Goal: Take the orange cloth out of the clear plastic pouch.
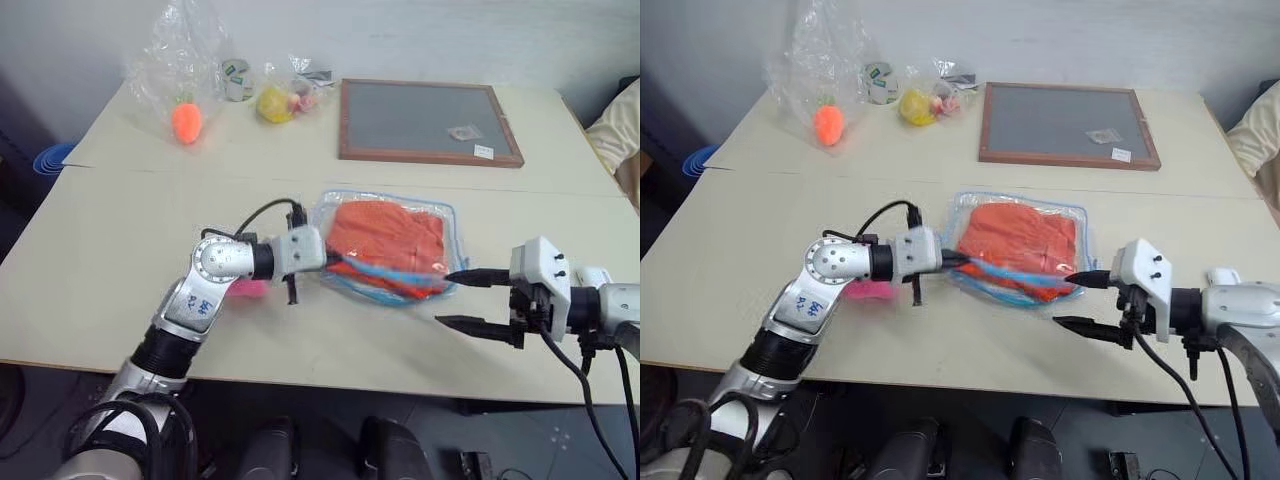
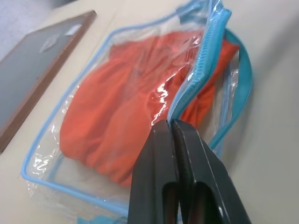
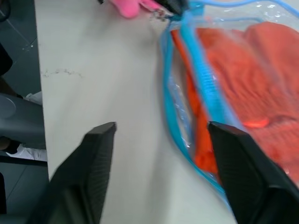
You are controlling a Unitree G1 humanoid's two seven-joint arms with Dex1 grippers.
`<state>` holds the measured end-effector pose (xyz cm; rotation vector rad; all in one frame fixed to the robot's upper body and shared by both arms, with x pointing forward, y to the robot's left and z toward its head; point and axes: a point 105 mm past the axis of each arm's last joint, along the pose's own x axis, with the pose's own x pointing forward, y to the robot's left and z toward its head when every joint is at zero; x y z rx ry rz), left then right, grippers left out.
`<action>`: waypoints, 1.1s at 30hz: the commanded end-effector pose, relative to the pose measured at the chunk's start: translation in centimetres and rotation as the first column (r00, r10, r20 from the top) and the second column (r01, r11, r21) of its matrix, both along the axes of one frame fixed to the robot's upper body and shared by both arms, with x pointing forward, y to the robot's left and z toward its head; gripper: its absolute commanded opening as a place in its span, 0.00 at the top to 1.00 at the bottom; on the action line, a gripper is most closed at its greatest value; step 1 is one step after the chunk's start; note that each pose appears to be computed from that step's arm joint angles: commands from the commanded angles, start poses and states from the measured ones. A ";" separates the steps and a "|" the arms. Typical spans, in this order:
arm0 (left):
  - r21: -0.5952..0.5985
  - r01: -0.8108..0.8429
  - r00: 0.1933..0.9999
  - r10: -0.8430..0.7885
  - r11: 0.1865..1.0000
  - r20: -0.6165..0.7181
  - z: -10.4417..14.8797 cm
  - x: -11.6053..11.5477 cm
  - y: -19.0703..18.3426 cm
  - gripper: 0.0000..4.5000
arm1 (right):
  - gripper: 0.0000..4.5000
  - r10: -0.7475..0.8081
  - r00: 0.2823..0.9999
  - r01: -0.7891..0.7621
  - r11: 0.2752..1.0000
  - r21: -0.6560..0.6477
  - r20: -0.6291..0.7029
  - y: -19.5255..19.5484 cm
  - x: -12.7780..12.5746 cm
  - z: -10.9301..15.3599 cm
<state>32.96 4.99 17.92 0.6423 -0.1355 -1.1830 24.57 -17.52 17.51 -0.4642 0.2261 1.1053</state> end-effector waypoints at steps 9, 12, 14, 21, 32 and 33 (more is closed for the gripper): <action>-0.043 -0.002 1.000 0.003 0.999 0.014 1.1 -1.4 -0.8 1.00 | 0.99 -0.119 0.925 0.151 0.987 -0.061 0.361 4.7 4.5 -0.7; -0.049 -0.005 1.000 0.005 0.999 0.017 1.2 -1.4 -1.0 1.00 | 0.99 -0.104 0.913 0.157 0.982 -0.102 0.396 5.2 4.9 -1.8; -0.055 -0.005 1.000 0.006 0.998 0.019 1.4 -1.3 -1.3 1.00 | 0.91 -0.086 0.906 0.151 0.980 -0.127 0.414 5.5 4.9 -2.6; -0.069 0.007 1.000 -0.005 0.998 0.024 1.9 -1.5 -1.7 1.00 | 0.41 -0.097 0.858 0.200 0.968 -0.155 0.504 5.9 6.0 -2.9; -0.082 0.008 1.000 -0.006 0.997 0.025 2.2 -1.6 -1.9 1.00 | 0.11 -0.026 0.807 0.234 0.931 -0.280 0.589 6.2 8.1 -4.3; -0.084 0.007 1.000 -0.005 0.996 0.026 2.3 -1.6 -1.9 1.00 | 0.11 0.010 0.797 0.226 0.922 -0.315 0.603 6.2 8.2 -4.6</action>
